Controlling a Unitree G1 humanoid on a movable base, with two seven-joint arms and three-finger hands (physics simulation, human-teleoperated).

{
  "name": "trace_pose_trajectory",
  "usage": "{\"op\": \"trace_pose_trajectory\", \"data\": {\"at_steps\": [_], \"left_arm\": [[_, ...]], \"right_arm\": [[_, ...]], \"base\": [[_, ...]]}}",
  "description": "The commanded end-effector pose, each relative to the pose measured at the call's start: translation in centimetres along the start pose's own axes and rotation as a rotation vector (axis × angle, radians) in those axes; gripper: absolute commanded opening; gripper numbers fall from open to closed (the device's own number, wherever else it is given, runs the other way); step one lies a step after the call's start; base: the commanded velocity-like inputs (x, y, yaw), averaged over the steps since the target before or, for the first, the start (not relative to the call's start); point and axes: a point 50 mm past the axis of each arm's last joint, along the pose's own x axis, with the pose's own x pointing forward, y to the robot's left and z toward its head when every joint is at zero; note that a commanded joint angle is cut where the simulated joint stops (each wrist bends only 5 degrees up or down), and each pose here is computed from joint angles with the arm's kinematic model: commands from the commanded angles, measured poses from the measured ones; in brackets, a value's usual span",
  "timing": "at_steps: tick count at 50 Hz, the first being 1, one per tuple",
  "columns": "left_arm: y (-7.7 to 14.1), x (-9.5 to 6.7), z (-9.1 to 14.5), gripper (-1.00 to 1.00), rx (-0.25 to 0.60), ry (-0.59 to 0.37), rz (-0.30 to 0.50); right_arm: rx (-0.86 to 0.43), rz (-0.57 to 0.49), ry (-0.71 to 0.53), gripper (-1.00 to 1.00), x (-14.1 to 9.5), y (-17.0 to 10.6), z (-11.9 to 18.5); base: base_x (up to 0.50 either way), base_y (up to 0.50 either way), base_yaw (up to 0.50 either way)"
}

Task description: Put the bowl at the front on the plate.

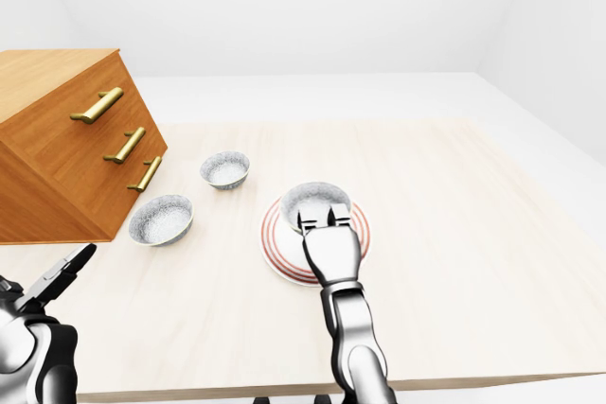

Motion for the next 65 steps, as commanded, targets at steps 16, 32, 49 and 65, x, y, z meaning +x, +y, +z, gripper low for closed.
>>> {"op": "trace_pose_trajectory", "data": {"at_steps": [16, 32, 49, 65], "left_arm": [[0.0, 0.1, 0.0, 1.0, 0.0, -0.001, 0.001], [0.1, 0.0, 0.2, 1.0, -0.004, -0.006, 0.002], [0.0, 0.0, 0.1, 1.0, -0.004, -0.004, 0.0], [0.0, 0.1, -0.1, 1.0, 0.002, 0.001, 0.001]], "right_arm": [[-0.014, -0.024, -0.003, -1.0, -0.5, 1.1, -0.1], [-0.004, -0.015, -0.002, -1.0, 0.3, 1.7, -0.2], [0.004, -0.006, -0.005, -1.0, 0.5, 2.2, -0.1], [-0.013, -0.011, -0.002, 1.0, 0.4, 1.7, -0.2]], "base": [[0.0, 0.0, 0.0], [0.0, 0.0, 0.0], [0.0, 0.0, 0.0], [0.0, 0.0, 0.0]]}}
